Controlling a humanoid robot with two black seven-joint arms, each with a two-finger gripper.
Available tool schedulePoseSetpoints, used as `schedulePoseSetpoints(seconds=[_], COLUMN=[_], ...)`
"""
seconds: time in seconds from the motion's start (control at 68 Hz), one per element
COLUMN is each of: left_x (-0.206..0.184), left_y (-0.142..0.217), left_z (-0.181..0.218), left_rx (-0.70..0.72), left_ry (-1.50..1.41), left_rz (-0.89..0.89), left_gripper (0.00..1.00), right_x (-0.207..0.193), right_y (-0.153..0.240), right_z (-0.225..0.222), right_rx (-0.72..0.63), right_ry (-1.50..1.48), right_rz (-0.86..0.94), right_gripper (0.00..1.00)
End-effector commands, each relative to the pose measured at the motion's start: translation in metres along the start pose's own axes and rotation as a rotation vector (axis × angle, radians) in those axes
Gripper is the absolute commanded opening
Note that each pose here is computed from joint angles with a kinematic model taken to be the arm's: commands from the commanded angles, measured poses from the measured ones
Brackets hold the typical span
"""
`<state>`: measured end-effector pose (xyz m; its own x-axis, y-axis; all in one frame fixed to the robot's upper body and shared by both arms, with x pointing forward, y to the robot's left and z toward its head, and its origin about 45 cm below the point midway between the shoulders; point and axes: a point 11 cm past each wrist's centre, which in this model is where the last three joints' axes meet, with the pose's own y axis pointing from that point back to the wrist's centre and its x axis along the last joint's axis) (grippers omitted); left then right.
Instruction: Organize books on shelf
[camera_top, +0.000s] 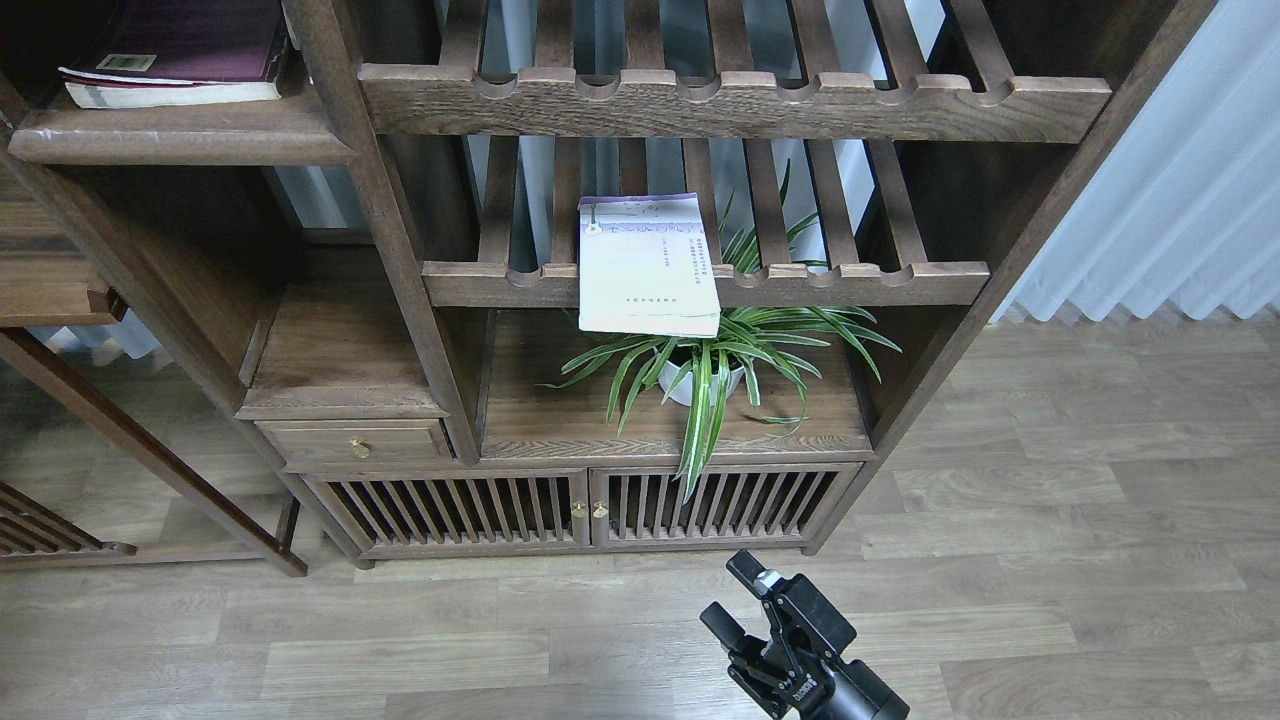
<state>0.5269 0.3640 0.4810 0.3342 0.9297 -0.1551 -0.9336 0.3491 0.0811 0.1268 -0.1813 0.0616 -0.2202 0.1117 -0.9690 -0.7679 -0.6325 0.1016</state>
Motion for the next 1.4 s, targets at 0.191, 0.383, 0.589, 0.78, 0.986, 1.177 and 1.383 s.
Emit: schedulePoseSetpoints(seconds=[0.191,0.383,0.589,0.78,0.986,1.177,1.383], left_x=[-0.006,0.004,0.018,0.023,0.022,0.007,-0.014], left_y=[-0.010,-0.004,0.012,0.030,0.060,0.091,0.110], left_z=[-0.022,-0.025,-0.015,-0.023,-0.055,-0.092,-0.136], left_rx=[0.069,0.072,0.031,0.015,0.037,0.063,0.119], left_ry=[0.010,0.008,0.004,0.031,0.082,0.118,0.160], left_rz=[-0.003,0.013,0.024,-0.016,-0.095,-0.179,-0.247], left_gripper=[0.24,0.37,0.43,0.43,0.41,0.41,0.41], right_x=[0.001,0.001,0.001,0.000,0.001,0.002,0.005], right_y=[0.001,0.003,0.003,0.001,0.000,-0.002,0.000], right_z=[0.000,0.000,-0.001,-0.001,0.001,-0.003,-0.004], right_rx=[0.001,0.003,0.006,0.005,-0.002,0.005,0.010], right_ry=[-0.001,-0.001,-0.001,0.000,-0.001,0.005,0.003], right_rz=[0.003,0.006,0.006,0.002,0.002,0.008,0.017], right_gripper=[0.99,0.99,0.99,0.99,0.99,0.99,0.99])
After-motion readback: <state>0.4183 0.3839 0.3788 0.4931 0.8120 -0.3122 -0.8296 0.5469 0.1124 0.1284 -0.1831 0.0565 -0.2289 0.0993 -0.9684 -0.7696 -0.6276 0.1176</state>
